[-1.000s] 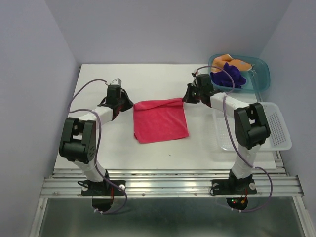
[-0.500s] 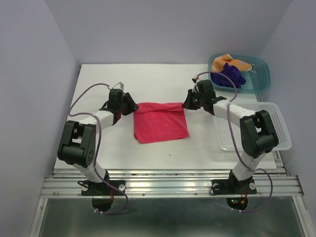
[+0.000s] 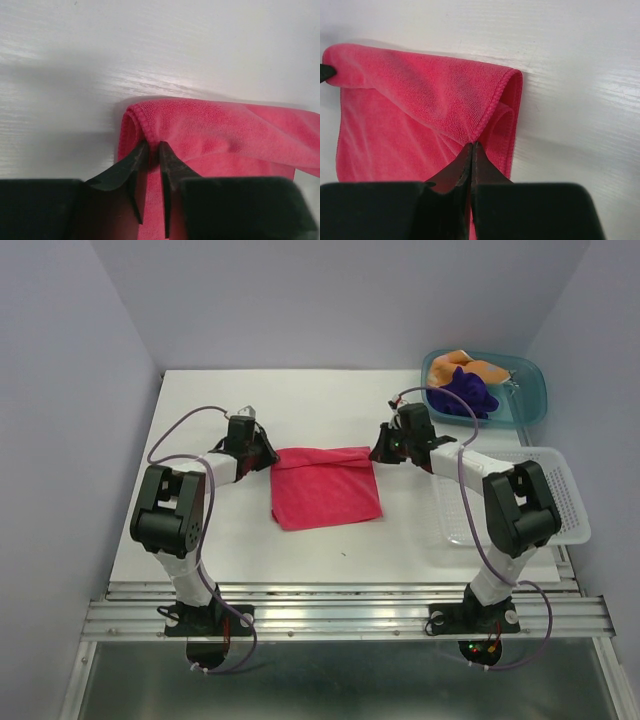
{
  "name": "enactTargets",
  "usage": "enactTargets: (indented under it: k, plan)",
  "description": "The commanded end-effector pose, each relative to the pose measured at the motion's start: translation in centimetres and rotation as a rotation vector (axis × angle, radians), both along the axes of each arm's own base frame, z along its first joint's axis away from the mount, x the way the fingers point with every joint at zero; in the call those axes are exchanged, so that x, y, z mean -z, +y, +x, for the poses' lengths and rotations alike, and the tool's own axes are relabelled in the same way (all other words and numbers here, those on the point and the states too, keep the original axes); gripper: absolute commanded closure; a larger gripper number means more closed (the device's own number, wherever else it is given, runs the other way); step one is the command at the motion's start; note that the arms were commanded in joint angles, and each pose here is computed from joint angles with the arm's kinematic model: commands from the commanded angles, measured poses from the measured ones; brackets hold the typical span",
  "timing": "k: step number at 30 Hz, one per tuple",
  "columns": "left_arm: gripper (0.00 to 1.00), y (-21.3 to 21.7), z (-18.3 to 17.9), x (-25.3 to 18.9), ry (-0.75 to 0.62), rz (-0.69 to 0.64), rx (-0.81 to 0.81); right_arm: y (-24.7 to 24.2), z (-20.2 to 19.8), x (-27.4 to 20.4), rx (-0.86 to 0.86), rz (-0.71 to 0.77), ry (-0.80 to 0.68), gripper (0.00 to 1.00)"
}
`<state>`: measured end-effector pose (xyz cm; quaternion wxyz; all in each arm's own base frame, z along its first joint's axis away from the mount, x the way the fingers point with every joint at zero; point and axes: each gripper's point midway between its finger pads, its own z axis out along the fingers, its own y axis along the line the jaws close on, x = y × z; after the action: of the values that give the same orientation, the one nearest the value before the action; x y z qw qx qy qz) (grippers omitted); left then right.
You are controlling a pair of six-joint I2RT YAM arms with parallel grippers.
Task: Fold and stack the towels
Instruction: Fold the towel
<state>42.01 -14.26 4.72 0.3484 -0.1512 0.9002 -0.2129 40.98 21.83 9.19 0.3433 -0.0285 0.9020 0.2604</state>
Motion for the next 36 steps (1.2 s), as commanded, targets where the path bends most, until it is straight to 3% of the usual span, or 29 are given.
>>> enactTargets:
  k: [1,2,3,12,24,36]
  plan:
    - [0.78,-0.5,1.2,-1.9,-0.047,-0.004,0.025,0.6,1.8,-1.7,0.003,0.009,-0.067,0.99]
    - [0.96,-0.6,1.1,-2.2,-0.047,-0.011,0.031,0.6,1.9,-1.6,0.008,0.006,-0.064,0.99]
    - [1.0,-0.7,0.9,-2.3,-0.046,-0.015,0.033,0.6,1.9,-1.6,0.01,0.005,-0.063,0.99]
    - [1.0,-0.3,-3.4,-4.4,-0.07,-0.065,0.039,-0.3,0.3,-2.3,0.029,0.005,-0.053,0.99]
    - [1.0,-0.4,-10.9,-5.7,-0.1,-0.158,0.057,-1.2,-6.4,-3.4,0.023,0.018,-0.031,0.99]
    - [1.0,-0.4,-16.6,-2.7,-0.021,-0.191,0.035,-1.9,-12.0,-1.0,0.025,0.039,0.048,0.99]
